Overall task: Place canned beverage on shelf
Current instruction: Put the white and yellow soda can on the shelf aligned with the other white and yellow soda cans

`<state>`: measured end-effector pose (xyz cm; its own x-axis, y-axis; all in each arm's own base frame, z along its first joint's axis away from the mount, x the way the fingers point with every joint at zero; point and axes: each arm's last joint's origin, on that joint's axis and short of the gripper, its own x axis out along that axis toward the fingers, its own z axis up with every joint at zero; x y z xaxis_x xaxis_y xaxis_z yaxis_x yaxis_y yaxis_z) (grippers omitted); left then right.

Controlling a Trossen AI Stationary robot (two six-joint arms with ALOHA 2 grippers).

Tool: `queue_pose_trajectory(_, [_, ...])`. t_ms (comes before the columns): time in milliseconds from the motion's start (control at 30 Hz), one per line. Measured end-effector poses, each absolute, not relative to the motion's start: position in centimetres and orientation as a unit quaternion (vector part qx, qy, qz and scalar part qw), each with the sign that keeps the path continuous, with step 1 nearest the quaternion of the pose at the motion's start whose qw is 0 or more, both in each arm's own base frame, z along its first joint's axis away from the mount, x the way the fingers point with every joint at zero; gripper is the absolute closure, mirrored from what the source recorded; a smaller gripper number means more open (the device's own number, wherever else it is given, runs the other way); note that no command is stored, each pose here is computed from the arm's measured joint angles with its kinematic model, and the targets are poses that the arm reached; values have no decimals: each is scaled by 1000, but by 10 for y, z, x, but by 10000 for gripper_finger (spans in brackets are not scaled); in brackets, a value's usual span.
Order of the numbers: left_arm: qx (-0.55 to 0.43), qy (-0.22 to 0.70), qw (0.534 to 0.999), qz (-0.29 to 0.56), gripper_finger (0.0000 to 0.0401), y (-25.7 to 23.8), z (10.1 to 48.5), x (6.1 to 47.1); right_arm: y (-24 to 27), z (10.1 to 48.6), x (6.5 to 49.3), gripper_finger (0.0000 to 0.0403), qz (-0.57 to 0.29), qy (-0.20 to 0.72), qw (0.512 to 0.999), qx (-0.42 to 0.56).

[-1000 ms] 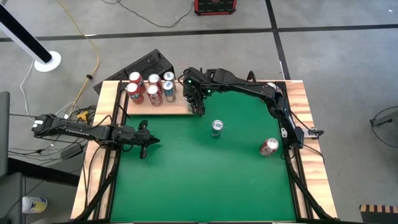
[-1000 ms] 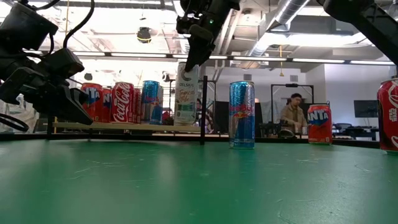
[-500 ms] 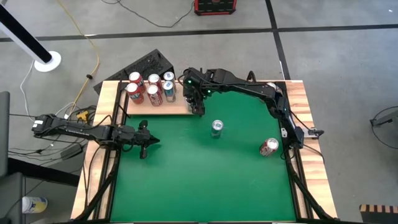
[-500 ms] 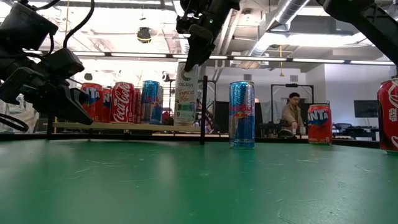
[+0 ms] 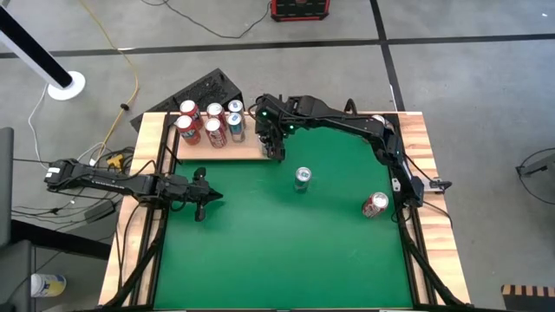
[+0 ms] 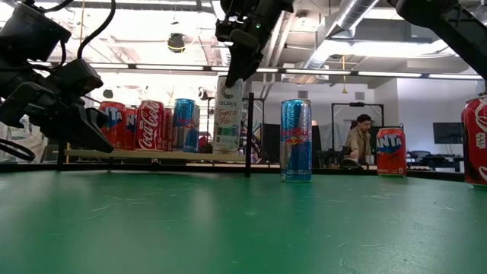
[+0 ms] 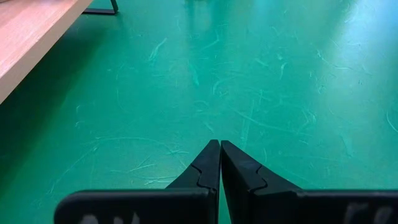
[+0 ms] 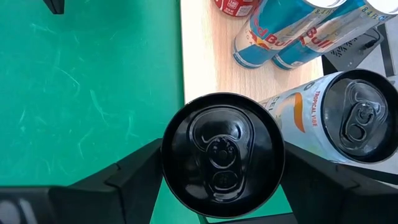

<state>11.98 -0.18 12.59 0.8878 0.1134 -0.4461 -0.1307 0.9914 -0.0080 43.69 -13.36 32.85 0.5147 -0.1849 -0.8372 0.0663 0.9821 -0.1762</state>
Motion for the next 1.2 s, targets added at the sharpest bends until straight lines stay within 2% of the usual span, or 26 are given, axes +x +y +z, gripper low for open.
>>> queue_pose_trajectory(400, [-19,228,971,63,401,-2,126,120,-134,327,439,45,-73,479,873,-65])
queue_pose_trajectory(867, [-19,228,971,63,401,-2,126,120,-136,328,439,48,-83,484,865,-103])
queue_pose_trajectory(1200, [-19,228,971,63,401,-2,126,120,-118,357,429,49,-75,475,870,-108])
